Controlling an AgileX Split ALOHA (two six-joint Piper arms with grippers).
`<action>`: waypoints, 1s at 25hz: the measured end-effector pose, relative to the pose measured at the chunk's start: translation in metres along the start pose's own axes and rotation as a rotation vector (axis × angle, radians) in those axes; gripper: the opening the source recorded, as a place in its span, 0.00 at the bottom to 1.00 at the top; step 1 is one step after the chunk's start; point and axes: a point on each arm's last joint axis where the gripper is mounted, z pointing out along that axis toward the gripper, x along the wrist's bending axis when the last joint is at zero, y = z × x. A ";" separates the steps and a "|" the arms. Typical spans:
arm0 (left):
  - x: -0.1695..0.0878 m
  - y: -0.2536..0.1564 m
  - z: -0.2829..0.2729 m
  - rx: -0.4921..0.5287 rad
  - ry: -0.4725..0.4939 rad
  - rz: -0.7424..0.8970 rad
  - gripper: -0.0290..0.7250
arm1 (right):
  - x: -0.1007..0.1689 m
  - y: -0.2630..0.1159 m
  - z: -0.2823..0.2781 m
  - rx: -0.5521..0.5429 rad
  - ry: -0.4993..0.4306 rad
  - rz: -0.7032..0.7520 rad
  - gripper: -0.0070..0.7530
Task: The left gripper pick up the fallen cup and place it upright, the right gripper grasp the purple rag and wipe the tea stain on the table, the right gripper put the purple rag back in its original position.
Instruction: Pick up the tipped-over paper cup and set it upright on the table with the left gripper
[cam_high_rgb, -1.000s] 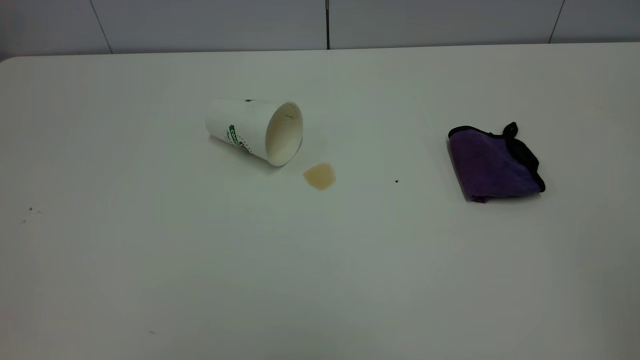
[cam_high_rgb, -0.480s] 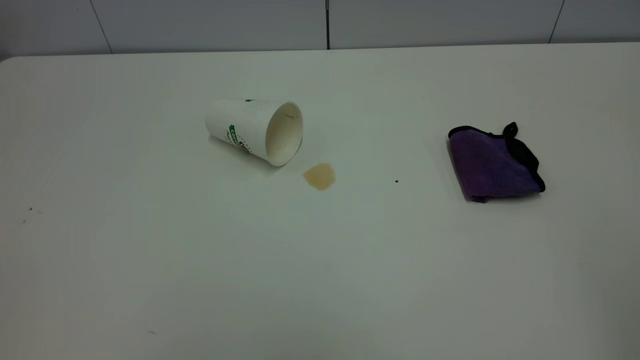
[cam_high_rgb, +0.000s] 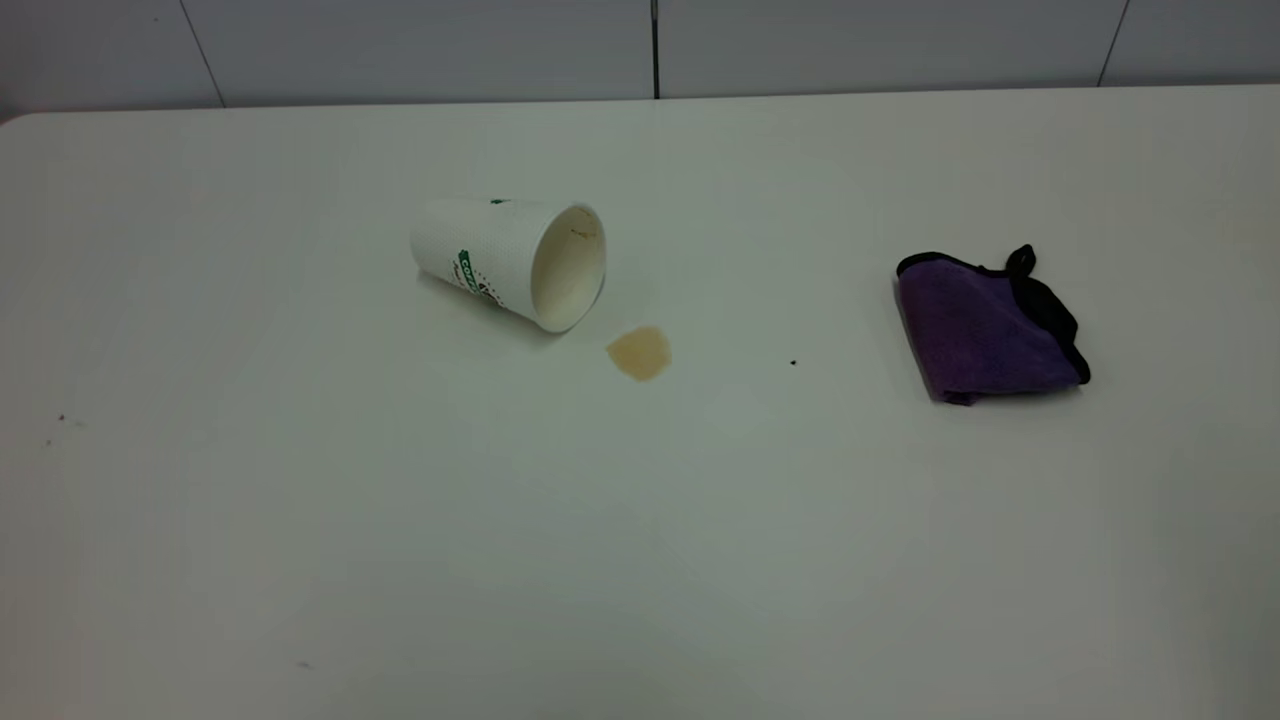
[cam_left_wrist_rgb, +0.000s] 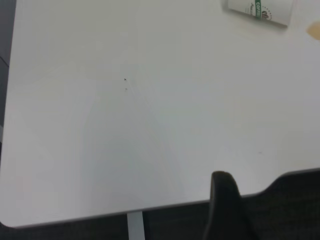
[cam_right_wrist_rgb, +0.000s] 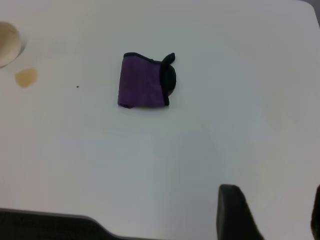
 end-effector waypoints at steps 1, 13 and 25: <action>0.001 0.007 0.003 -0.011 0.010 0.004 0.68 | 0.000 0.000 0.000 0.000 0.000 0.000 0.54; 0.010 0.090 0.117 0.170 -0.004 0.046 0.68 | 0.000 0.000 0.000 0.000 0.000 0.000 0.54; -0.053 0.140 0.256 0.385 -0.184 0.263 0.68 | 0.000 0.000 0.000 0.000 0.000 0.000 0.54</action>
